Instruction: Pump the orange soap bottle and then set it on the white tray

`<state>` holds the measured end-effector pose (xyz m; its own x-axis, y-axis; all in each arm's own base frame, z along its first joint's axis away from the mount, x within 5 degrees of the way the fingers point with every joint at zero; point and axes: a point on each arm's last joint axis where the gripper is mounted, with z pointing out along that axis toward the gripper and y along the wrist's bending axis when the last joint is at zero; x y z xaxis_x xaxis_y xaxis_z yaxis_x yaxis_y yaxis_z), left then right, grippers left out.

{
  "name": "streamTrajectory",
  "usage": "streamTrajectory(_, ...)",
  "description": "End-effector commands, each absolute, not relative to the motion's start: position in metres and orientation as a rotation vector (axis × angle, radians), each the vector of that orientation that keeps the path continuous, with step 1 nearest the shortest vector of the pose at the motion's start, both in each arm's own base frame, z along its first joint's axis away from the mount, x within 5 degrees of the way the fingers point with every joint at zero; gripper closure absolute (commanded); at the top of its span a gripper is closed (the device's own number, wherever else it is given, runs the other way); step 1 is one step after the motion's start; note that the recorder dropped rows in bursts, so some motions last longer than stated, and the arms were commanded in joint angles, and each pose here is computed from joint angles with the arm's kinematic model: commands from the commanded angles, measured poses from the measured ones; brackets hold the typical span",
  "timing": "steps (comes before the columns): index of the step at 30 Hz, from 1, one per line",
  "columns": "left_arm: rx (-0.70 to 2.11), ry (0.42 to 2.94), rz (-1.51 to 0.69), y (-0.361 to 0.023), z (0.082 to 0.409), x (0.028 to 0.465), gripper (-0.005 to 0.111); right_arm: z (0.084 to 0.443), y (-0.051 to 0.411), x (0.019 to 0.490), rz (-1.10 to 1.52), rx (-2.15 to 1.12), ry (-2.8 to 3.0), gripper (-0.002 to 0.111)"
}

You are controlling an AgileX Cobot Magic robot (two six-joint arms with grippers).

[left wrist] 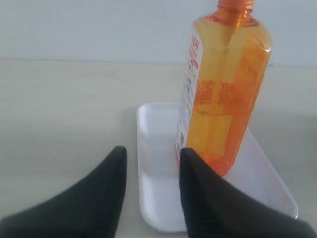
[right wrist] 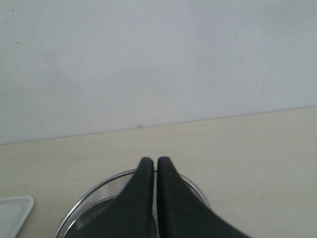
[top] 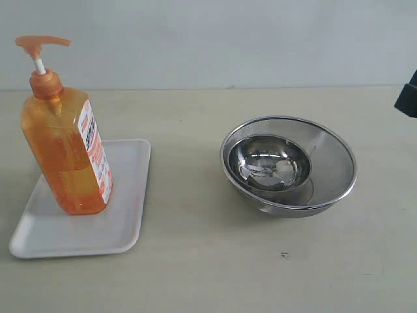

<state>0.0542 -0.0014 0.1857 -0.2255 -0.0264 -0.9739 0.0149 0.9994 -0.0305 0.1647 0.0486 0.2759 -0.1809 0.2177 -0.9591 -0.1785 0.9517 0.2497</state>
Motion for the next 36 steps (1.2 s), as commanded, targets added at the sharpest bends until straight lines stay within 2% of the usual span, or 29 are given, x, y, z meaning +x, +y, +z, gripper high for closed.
streamTrajectory(1, -0.017, 1.800, -0.030, -0.0007, 0.1846, 0.0541, 0.073, 0.2771, 0.0479, 0.1642, 0.347, 0.028, 1.703, 0.108)
streamTrajectory(36, -0.012, 1.800, -0.026, -0.0007, 0.1846, 0.0541, 0.073, 0.2765, 0.0482, 0.1641, 0.349, 0.025, 1.710, 0.108)
